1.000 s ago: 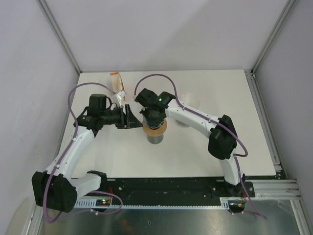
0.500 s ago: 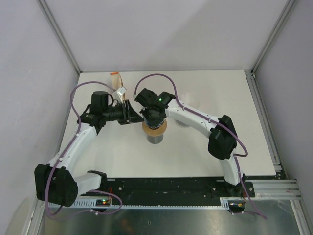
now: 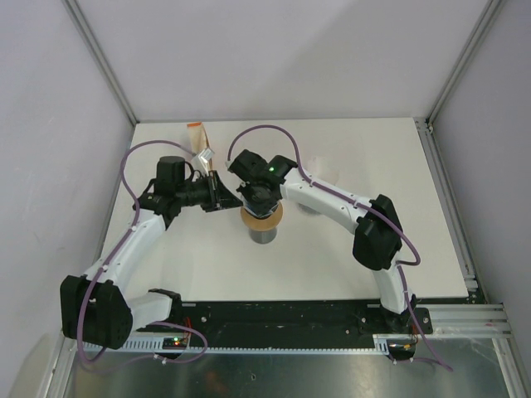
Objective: Place the coffee filter in the dripper
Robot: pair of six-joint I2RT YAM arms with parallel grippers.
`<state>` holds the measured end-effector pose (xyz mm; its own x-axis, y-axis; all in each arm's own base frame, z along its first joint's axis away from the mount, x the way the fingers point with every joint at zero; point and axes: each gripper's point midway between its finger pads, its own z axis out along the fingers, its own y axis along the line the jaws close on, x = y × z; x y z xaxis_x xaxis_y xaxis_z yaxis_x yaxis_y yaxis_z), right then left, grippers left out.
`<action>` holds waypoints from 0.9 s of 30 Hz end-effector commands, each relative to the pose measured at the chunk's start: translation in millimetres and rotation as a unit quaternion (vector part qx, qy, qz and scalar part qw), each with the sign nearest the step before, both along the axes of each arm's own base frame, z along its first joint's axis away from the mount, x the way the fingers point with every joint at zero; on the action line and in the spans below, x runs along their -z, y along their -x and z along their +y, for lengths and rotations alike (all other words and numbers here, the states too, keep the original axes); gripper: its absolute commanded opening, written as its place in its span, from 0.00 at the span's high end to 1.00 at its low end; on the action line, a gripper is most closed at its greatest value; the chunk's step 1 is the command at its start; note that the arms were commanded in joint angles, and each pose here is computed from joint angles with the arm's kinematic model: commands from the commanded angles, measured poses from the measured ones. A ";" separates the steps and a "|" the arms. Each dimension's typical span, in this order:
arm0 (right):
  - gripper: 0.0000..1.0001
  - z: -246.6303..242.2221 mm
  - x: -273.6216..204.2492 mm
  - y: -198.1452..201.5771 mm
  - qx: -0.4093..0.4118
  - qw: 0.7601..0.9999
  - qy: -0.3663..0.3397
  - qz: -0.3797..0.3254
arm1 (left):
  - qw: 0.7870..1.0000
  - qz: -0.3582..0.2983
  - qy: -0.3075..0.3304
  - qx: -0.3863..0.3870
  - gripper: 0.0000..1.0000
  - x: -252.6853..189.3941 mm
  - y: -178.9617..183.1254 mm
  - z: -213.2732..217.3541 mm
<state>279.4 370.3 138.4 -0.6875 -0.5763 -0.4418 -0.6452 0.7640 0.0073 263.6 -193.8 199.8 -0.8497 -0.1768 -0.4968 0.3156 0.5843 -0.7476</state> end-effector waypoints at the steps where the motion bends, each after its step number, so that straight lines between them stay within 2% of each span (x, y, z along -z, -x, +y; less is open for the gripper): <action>1: 1.00 8.9 -35.4 -7.0 0.001 0.998 -0.040 -0.039 | 1.000 -0.014 -0.006 -0.007 0.85 -0.8 -2.8 -0.4; 27: 1.00 -2.5 -100.9 -13.4 0.006 0.990 -0.092 -0.107 | 0.999 -0.042 -0.010 -0.002 0.86 -12.0 -6.0 0.5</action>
